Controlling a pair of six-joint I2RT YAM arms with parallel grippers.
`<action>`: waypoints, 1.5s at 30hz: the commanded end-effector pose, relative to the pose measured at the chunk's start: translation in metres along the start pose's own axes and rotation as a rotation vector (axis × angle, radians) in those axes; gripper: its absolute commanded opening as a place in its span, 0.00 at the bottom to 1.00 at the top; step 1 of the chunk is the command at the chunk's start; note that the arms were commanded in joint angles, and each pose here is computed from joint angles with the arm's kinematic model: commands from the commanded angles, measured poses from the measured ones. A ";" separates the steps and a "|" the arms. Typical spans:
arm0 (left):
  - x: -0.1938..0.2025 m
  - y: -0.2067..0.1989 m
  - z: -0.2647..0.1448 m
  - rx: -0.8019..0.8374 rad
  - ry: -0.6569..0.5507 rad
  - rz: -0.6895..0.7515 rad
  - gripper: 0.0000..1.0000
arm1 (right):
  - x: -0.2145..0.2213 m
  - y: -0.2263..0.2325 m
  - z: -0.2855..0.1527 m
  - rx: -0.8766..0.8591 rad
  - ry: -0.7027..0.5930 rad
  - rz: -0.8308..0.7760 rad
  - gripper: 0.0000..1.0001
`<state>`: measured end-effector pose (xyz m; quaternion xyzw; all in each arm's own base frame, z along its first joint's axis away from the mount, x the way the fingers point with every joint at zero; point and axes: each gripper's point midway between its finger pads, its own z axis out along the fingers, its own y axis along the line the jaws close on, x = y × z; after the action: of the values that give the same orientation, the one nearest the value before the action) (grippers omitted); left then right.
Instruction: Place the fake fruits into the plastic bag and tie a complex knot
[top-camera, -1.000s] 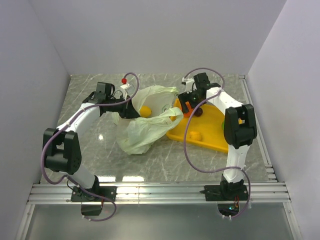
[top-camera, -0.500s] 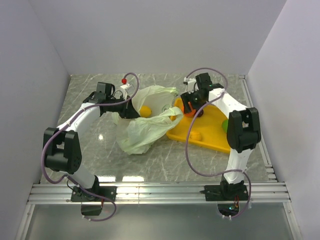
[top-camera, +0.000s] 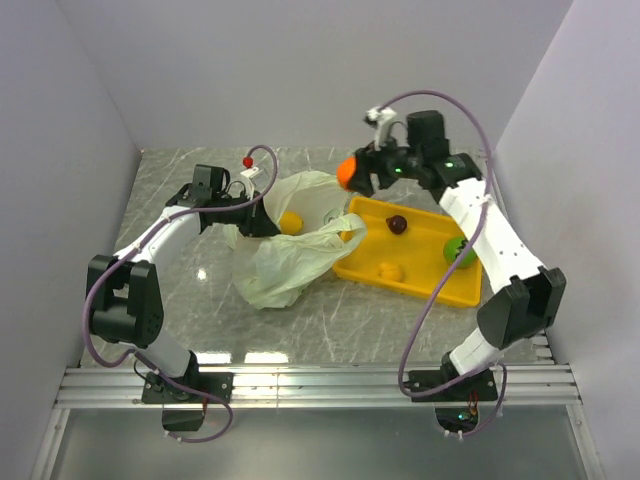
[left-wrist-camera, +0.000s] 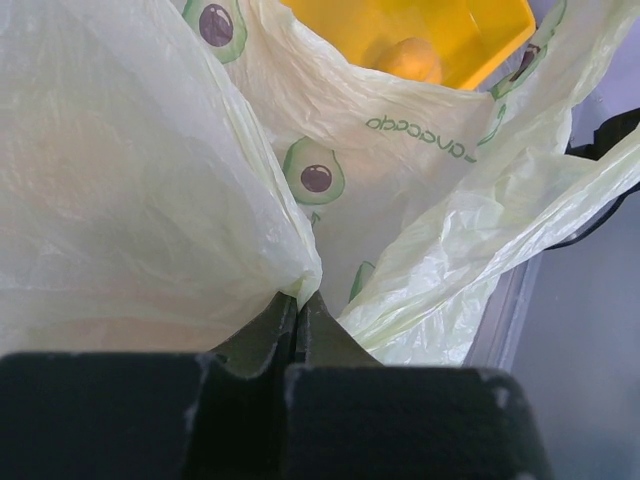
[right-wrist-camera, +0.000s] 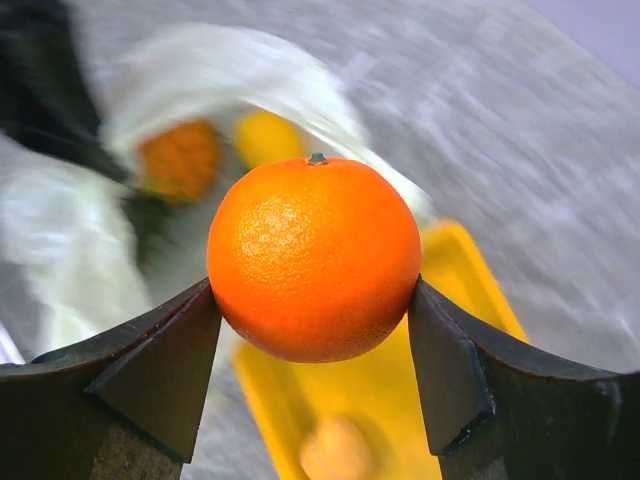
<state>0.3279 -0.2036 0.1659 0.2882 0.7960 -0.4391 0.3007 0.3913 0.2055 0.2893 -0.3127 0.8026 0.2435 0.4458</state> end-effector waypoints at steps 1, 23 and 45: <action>-0.015 -0.011 -0.007 0.027 -0.049 0.031 0.01 | -0.005 0.039 0.041 -0.133 0.022 -0.035 0.47; -0.028 -0.009 -0.012 0.029 -0.084 0.025 0.00 | 0.008 0.047 0.044 -0.067 0.017 0.063 0.99; -0.027 0.000 -0.010 0.005 -0.070 0.002 0.01 | 0.197 -0.137 0.022 0.445 0.444 0.253 0.88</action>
<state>0.3350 -0.1988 0.1734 0.2640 0.7951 -0.4510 0.3077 0.3978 0.0811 0.0779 -0.1625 0.9526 0.0708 0.2472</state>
